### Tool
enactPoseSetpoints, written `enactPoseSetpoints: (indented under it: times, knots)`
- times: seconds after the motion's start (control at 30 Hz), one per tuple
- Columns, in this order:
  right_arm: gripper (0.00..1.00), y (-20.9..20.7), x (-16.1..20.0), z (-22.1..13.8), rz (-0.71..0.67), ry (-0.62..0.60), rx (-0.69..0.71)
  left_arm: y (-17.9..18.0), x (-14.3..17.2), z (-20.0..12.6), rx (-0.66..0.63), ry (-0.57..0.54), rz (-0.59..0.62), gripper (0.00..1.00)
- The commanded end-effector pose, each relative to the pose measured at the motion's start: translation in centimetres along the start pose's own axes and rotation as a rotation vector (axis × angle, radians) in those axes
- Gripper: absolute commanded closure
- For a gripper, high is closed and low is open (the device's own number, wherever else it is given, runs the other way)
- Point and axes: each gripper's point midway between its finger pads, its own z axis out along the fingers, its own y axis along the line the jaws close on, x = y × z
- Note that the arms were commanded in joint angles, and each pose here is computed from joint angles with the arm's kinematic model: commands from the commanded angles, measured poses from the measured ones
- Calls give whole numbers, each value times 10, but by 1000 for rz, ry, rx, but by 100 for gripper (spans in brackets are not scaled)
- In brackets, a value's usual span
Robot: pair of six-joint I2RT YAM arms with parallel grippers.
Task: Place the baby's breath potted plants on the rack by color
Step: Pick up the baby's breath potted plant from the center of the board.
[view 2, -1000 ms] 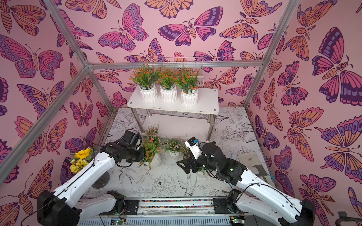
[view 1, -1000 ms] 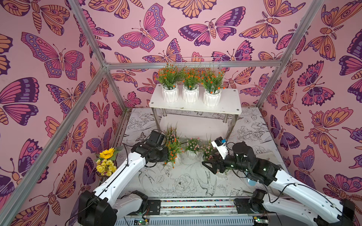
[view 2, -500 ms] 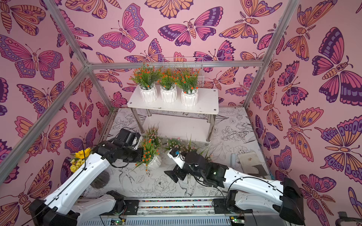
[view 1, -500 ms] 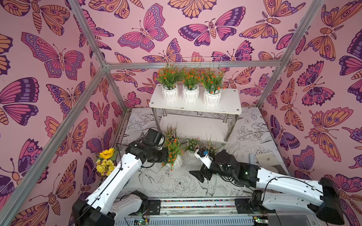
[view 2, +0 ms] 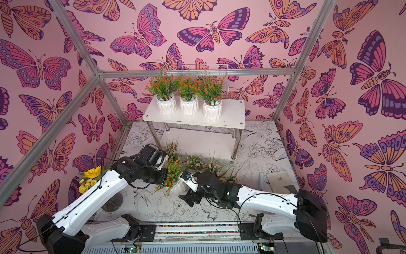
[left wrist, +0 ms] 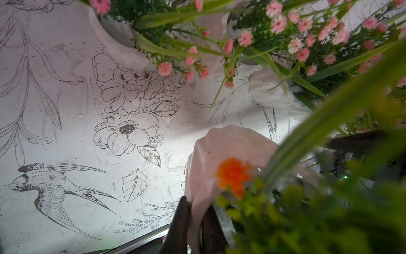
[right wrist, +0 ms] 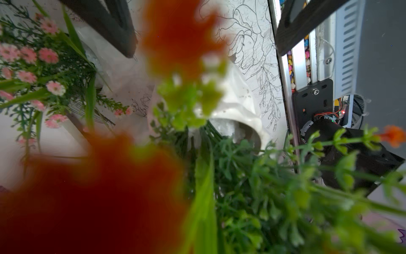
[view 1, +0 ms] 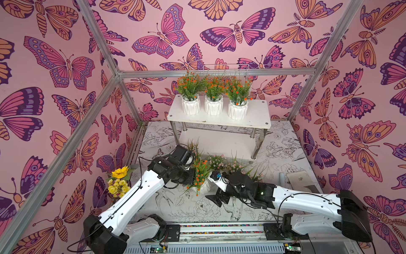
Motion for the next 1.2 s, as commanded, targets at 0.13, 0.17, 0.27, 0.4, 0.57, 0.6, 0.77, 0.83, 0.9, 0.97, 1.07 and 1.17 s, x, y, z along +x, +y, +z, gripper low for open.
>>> enactPoseSetpoints:
  times: [0.13, 0.17, 0.27, 0.4, 0.57, 0.6, 0.77, 0.83, 0.9, 0.97, 1.07, 1.17]
  knots:
    - [1, 10, -37, 2, -19, -102, -32, -16, -13, -3, 38, -43, 19, 100]
    - [1, 9, -38, 3, -17, -103, -32, -18, -13, -2, 42, -45, 23, 100]
    - [1, 10, -40, 7, -13, -107, -37, -21, -15, -2, 49, -52, 28, 100]
    - [1, 13, -44, 13, -7, -115, -52, -26, -16, 0, 70, -57, 26, 100]
    - [1, 14, -48, 17, 1, -128, -60, -30, -17, 1, 81, -62, 29, 100]
    - [1, 14, -49, 18, 2, -132, -62, -30, -17, 1, 84, -62, 29, 100]
    - [1, 13, -50, 22, 5, -133, -54, -35, -18, 1, 98, -63, 33, 100]
    - [1, 12, -51, 24, 10, -132, -48, -37, -17, 1, 101, -62, 33, 100]
    - [1, 11, -50, 27, 13, -126, -44, -38, -18, 0, 109, -66, 32, 100]
    - [1, 11, -49, 29, 16, -118, -41, -39, -18, -2, 111, -73, 34, 100]
    - [1, 9, -47, 31, 21, -112, -33, -39, -19, -3, 109, -81, 32, 100]
    - [1, 6, -44, 33, 24, -100, -16, -38, -19, -4, 107, -86, 36, 100]
